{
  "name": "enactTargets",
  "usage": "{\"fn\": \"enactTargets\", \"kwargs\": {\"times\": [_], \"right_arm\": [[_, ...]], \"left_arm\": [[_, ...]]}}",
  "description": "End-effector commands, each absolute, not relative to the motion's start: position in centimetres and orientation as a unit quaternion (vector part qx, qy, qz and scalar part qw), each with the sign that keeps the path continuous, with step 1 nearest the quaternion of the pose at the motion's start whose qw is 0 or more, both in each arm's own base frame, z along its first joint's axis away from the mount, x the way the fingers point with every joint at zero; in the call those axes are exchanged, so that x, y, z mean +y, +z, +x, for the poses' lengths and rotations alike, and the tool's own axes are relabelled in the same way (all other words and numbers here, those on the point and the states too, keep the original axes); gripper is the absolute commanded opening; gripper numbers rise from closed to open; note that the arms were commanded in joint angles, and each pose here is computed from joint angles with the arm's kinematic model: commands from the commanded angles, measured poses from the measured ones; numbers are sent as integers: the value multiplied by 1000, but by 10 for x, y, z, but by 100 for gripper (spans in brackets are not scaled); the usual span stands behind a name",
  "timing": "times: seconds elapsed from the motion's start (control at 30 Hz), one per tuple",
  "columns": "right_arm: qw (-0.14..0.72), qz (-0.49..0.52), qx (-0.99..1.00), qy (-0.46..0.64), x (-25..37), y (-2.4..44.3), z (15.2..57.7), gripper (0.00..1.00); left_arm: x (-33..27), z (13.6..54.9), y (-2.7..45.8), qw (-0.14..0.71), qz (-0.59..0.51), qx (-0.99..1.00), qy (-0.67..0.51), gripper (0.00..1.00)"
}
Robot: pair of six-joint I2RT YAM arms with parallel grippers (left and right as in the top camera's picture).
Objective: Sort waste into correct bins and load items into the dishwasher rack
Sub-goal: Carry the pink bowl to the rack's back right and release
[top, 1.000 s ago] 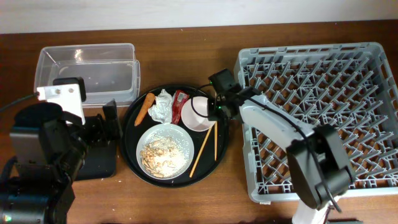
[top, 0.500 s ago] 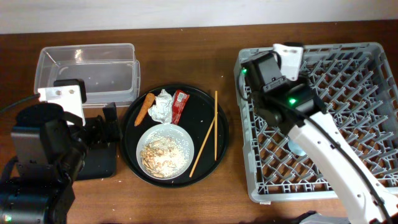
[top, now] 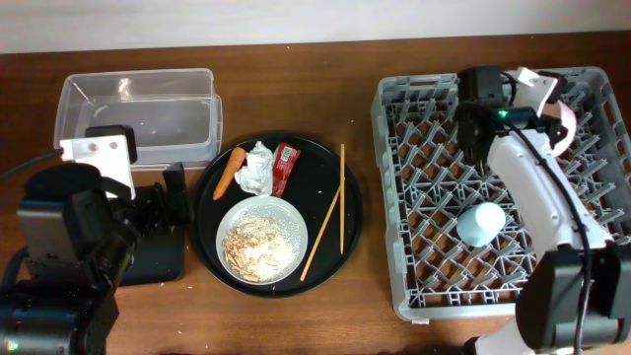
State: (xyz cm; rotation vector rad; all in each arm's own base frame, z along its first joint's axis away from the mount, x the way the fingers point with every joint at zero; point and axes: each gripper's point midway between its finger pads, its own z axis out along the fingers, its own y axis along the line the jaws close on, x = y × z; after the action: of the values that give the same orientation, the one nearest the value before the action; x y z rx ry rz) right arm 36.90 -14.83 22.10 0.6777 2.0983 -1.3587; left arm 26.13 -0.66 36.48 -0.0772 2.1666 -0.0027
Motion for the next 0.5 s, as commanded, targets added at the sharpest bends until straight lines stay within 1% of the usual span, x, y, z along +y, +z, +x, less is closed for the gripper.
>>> {"fn": "enactTargets", "kwargs": {"times": [0.0, 0.27, 0.47], "right_arm": [[249, 252, 770, -530, -160, 206, 369, 4], [194, 186, 788, -554, -150, 162, 382, 4], [210, 138, 803, -541, -110, 157, 393, 4]], "left_arm": [[-6, 261, 368, 472, -37, 881, -1, 99], [-6, 262, 367, 470, -37, 882, 0, 99], [-6, 262, 367, 470, -37, 882, 0, 99]]}}
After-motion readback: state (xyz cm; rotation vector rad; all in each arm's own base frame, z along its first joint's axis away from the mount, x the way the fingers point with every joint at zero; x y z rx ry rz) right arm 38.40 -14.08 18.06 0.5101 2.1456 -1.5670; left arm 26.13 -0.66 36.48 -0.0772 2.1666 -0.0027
